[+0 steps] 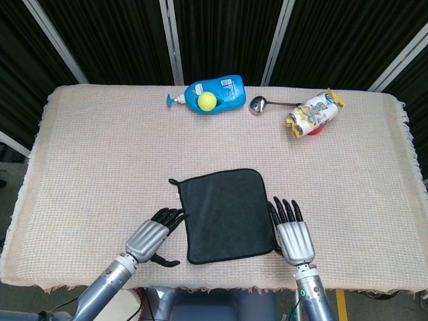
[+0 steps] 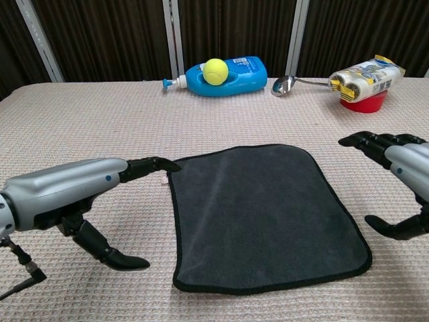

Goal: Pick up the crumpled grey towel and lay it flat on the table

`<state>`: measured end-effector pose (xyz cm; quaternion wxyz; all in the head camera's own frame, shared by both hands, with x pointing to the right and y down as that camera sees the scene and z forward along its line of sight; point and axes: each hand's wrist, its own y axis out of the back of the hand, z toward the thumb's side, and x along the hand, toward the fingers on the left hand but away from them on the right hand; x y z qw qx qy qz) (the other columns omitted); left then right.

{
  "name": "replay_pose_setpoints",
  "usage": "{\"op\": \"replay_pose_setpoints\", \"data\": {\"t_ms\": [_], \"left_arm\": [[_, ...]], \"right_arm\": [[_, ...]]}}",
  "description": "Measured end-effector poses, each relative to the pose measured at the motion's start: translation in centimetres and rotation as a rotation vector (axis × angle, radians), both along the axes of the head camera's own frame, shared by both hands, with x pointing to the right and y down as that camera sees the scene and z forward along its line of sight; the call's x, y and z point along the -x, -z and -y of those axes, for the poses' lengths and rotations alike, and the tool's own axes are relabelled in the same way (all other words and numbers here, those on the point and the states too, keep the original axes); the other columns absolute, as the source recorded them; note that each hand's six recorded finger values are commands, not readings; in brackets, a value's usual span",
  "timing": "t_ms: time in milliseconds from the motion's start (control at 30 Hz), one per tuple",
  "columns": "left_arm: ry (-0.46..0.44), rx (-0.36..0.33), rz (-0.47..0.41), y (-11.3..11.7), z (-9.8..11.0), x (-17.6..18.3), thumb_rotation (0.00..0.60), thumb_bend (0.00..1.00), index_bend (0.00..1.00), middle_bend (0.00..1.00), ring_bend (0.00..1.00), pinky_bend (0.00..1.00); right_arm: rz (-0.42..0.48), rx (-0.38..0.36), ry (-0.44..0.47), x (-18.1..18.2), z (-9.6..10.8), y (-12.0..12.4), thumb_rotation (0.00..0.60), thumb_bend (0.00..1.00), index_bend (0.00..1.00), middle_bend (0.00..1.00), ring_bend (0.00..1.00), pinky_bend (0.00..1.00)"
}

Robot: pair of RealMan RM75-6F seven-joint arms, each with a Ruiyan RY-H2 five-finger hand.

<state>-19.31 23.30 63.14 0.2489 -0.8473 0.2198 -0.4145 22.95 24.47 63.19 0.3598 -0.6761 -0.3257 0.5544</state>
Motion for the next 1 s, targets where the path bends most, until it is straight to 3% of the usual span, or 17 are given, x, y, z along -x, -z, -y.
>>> {"op": "replay_pose_setpoints", "data": {"t_ms": [167, 333, 533, 733, 1000], "left_arm": [[0.032, 0.006, -0.009, 0.8, 0.7, 1.4, 0.600, 0.12, 0.00, 0.00, 0.00, 0.00], [0.018, -0.002, -0.007, 1.7, 0.7, 2.5, 0.600, 0.46, 0.00, 0.00, 0.00, 0.00], [-0.076, -0.043, 0.046, 1.8, 0.3, 3.3, 0.600, 0.67, 0.00, 0.00, 0.00, 0.00], [-0.178, -0.127, 0.132, 1.0, 1.9, 2.9, 0.600, 0.76, 0.00, 0.00, 0.00, 0.00], [-0.291, -0.169, 0.285, -1.9, 4.9, 1.4, 0.600, 0.77, 0.00, 0.00, 0.00, 0.00]], "right_arm": [[-0.007, -0.041, 0.013, 0.2, 1.2, 1.1, 0.600, 0.37, 0.00, 0.00, 0.00, 0.00], [0.003, -0.038, -0.008, -0.2, 1.6, 1.7, 0.600, 0.37, 0.00, 0.00, 0.00, 0.00], [0.014, -0.025, -0.029, -1.2, 1.4, 1.5, 0.600, 0.37, 0.00, 0.00, 0.00, 0.00], [0.022, -0.031, -0.032, -1.7, 1.7, 1.3, 0.600, 0.37, 0.00, 0.00, 0.00, 0.00], [0.022, -0.040, -0.045, -2.4, 2.6, 1.0, 0.600, 0.37, 0.00, 0.00, 0.00, 0.00]]}}
